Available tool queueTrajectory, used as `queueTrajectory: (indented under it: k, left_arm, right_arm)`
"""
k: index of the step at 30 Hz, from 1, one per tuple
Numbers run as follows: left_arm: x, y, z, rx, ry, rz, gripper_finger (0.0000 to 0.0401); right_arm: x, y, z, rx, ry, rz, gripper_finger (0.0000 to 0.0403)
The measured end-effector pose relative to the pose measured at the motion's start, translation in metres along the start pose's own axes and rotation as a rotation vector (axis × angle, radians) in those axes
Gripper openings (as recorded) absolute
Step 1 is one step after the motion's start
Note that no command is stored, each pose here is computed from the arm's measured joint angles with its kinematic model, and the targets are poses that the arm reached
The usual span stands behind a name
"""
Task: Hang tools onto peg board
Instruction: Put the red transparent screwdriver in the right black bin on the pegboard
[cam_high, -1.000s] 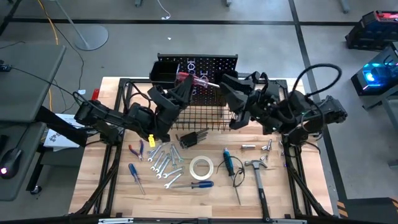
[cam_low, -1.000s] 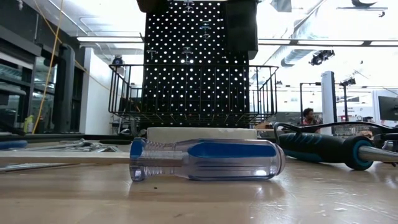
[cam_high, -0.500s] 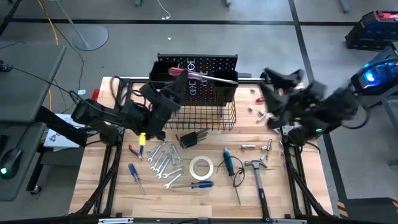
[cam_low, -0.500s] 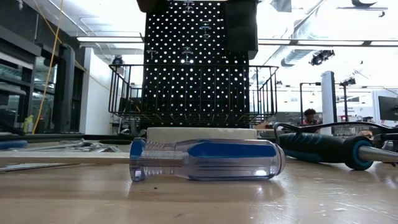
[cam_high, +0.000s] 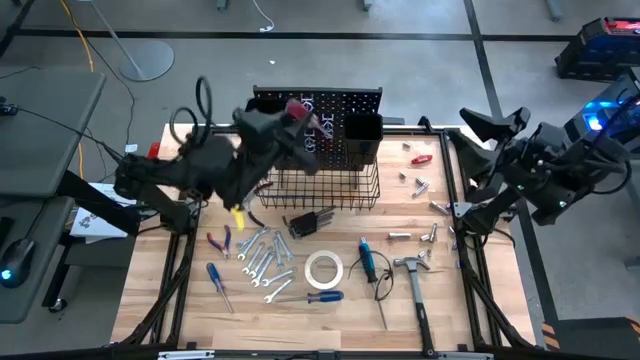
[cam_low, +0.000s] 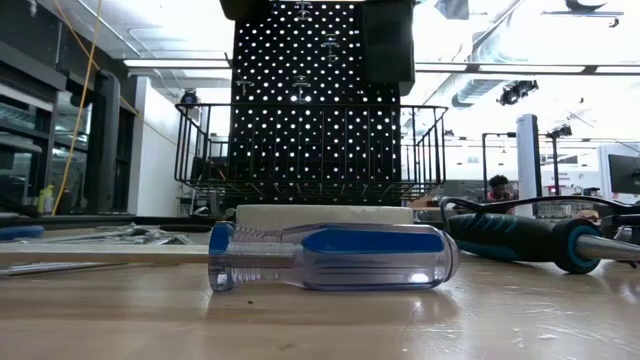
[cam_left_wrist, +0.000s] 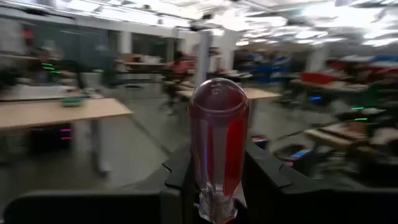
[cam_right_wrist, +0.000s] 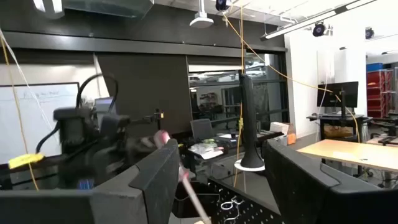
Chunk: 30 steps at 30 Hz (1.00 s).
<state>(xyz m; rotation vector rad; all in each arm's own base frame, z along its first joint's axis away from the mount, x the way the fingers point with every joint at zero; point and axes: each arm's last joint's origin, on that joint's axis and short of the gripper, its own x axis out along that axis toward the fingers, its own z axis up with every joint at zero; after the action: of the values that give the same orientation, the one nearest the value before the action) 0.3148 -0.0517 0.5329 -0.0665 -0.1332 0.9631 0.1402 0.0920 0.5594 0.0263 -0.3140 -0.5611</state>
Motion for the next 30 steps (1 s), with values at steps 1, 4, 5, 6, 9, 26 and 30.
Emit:
queueTrajectory:
  k: [1, 4, 5, 6, 9, 26, 30]
  left_arm:
    - [0.003, 0.001, 0.003, 0.016, 0.003, 0.011, 0.0083]
    - [0.014, -0.003, 0.001, 0.060, 0.010, 0.050, 0.0083]
    - [0.018, -0.006, -0.003, 0.077, 0.015, 0.068, 0.0083]
    - [0.022, -0.008, -0.006, 0.091, 0.019, 0.081, 0.0083]
    - [0.031, -0.017, -0.022, 0.153, 0.045, 0.097, 0.0083]
    - [0.068, 0.012, -0.030, 0.142, 0.220, -0.032, 0.0083]
    - [0.077, 0.020, -0.030, 0.171, 0.235, -0.038, 0.0083]
  right_arm:
    - [0.000, 0.002, -0.001, -0.005, 0.003, 0.000, 0.0220]
    - [0.001, 0.006, -0.004, -0.022, 0.022, -0.012, 0.0220]
    - [0.001, 0.007, -0.005, -0.025, 0.028, -0.017, 0.0220]
    - [0.001, 0.007, -0.005, -0.027, 0.030, -0.018, 0.0220]
    - [0.001, 0.008, -0.006, -0.025, 0.034, -0.022, 0.0220]
    - [0.001, 0.009, -0.008, -0.039, 0.066, -0.052, 0.0220]
    - [0.001, 0.009, -0.008, -0.040, 0.065, -0.051, 0.0220]
